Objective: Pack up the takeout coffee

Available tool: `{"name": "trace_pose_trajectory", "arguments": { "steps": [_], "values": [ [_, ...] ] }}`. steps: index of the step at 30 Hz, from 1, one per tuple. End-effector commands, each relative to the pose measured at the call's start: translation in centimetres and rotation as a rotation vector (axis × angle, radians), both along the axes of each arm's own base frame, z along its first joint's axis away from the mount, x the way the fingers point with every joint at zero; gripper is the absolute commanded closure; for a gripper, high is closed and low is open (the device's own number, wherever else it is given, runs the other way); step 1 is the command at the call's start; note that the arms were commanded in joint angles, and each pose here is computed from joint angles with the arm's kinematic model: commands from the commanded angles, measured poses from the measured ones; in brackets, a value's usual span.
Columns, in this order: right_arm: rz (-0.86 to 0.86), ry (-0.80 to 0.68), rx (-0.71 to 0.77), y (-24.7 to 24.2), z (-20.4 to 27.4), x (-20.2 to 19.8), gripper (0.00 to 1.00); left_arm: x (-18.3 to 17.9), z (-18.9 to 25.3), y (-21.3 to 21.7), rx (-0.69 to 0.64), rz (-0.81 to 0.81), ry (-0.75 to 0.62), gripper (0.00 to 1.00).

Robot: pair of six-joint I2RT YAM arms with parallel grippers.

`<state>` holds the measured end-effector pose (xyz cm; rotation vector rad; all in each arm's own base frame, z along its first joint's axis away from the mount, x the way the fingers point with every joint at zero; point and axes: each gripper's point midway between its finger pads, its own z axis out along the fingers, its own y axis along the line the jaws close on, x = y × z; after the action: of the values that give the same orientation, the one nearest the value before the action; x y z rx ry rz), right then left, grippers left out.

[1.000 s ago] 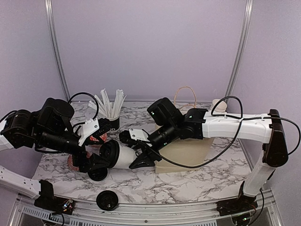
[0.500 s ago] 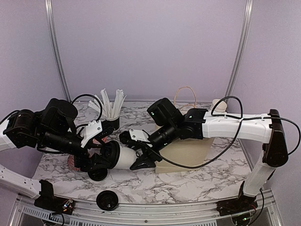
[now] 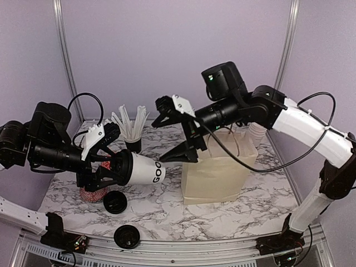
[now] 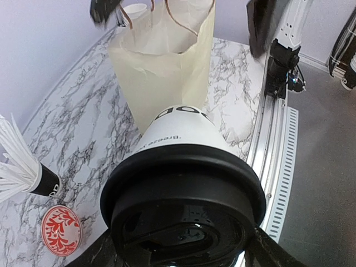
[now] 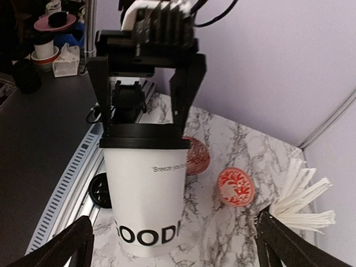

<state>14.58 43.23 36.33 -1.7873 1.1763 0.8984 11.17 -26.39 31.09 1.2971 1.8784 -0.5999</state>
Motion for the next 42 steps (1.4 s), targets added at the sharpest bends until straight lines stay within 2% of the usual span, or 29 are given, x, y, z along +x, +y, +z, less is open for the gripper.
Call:
{"name": "trace_pose_trajectory", "arguments": {
  "steps": [1,5,10,15,20,22,30,33,36,42],
  "values": [
    [-0.239,-0.019,0.107,-5.0,5.8,6.9,0.01,0.8,2.9,1.1,-0.038,0.059,-0.051,0.32],
    [-0.509,0.010,0.115,-10.9,5.7,15.0,0.01,1.2,4.2,0.9,-0.056,0.069,-0.072,0.32],
    [-0.658,0.062,-0.002,-17.1,0.9,18.4,0.05,1.4,4.5,0.6,-0.046,0.060,-0.097,0.32],
    [-0.673,0.109,-0.095,-19.6,-3.3,17.4,0.13,2.5,5.3,0.3,-0.027,0.086,-0.147,0.31],
    [-0.648,0.114,-0.098,-19.7,-4.2,16.5,0.30,4.0,6.1,-1.1,0.006,0.102,-0.178,0.31],
    [-0.610,0.120,-0.074,-19.4,-3.6,15.8,0.40,4.8,6.7,-1.8,0.017,0.113,-0.195,0.32],
    [-0.576,0.152,-0.031,-18.6,-2.6,15.6,0.94,7.0,9.4,-7.6,0.001,0.056,-0.218,0.34],
    [-0.575,0.151,0.013,-18.3,-1.3,15.6,1.00,7.9,9.9,-9.8,-0.002,0.044,-0.221,0.35],
    [-0.577,0.166,0.063,-18.0,0.1,15.5,1.00,8.4,9.9,-11.6,-0.001,0.023,-0.204,0.36],
    [-0.575,0.178,0.134,-17.9,2.0,15.0,1.00,8.7,7.0,-13.6,0.048,0.017,-0.118,0.39]
  ]
}}
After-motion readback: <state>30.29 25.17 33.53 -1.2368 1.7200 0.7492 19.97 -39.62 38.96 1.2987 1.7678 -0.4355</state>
